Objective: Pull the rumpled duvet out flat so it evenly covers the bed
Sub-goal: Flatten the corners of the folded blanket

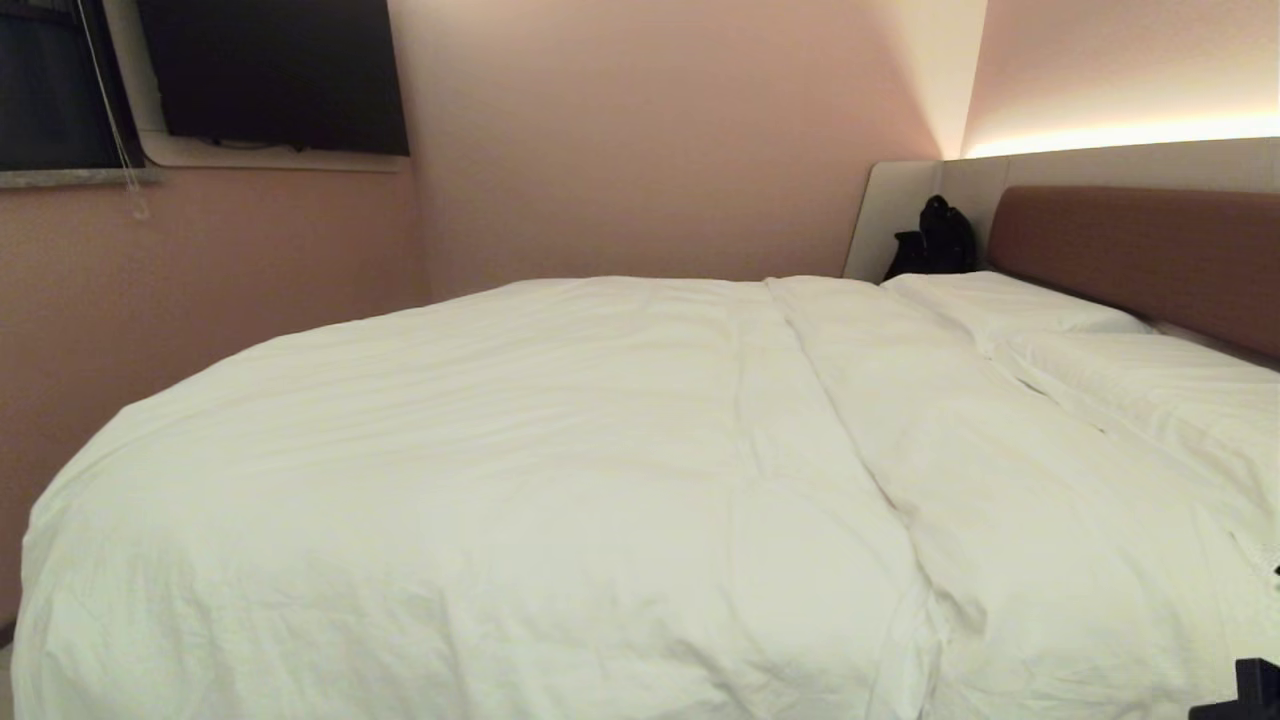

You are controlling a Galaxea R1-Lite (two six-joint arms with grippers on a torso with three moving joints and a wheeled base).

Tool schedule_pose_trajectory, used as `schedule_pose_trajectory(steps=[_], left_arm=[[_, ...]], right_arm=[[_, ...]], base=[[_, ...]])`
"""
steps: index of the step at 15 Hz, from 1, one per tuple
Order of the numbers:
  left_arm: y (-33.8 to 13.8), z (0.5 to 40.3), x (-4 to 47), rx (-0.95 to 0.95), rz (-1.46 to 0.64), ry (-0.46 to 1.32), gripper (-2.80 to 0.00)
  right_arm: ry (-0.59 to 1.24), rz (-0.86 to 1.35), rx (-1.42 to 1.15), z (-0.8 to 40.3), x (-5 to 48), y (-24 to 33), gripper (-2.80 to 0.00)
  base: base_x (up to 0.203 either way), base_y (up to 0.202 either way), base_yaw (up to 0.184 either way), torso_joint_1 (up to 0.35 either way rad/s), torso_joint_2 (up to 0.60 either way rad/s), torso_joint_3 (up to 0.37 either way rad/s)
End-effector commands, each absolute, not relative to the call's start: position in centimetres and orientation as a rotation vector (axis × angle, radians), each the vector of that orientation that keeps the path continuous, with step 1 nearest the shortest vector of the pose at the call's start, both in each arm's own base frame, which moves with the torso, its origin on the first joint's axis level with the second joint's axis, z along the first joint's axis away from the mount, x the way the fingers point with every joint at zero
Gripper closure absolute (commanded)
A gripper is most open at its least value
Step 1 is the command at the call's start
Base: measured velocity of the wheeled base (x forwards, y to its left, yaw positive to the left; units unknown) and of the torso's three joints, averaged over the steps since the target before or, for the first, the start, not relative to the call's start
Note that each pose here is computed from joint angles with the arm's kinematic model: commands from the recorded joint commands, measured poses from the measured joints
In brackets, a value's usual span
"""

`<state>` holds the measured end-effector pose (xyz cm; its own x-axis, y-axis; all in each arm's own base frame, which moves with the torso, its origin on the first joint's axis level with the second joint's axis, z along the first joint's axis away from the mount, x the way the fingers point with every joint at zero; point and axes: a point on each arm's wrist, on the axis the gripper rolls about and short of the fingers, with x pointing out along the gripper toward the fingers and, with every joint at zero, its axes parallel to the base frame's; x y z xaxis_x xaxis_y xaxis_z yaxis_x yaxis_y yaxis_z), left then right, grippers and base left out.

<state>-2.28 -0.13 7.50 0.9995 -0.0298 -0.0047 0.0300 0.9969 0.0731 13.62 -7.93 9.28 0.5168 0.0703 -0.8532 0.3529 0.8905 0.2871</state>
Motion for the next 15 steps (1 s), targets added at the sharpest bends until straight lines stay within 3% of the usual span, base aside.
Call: schedule_pose_trajectory(steps=[1, 6, 7, 15], left_arm=[[-0.1, 7.5, -2.3, 0.073, -0.029, 0.005, 0.00], [-0.1, 7.5, -2.3, 0.073, -0.029, 0.005, 0.00], [-0.1, 7.5, -2.3, 0.073, -0.029, 0.005, 0.00], [-0.1, 7.5, -2.3, 0.073, -0.029, 0.005, 0.00]], right_arm=[[0.983, -0.252, 0.428, 7.0, 15.1, -9.7, 0.00], [0.973, -0.266, 0.429, 4.3, 15.4, -10.2, 0.00], [0.964, -0.272, 0.425, 4.0, 15.7, -10.5, -2.80], [0.882, -0.279, 0.382, 3.6, 17.1, -11.5, -2.80]], base=[[0.000, 0.000, 0.000, 0.000, 0.00, 0.000], [0.000, 0.000, 0.000, 0.000, 0.00, 0.000], [0.000, 0.000, 0.000, 0.000, 0.00, 0.000], [0.000, 0.000, 0.000, 0.000, 0.00, 0.000]])
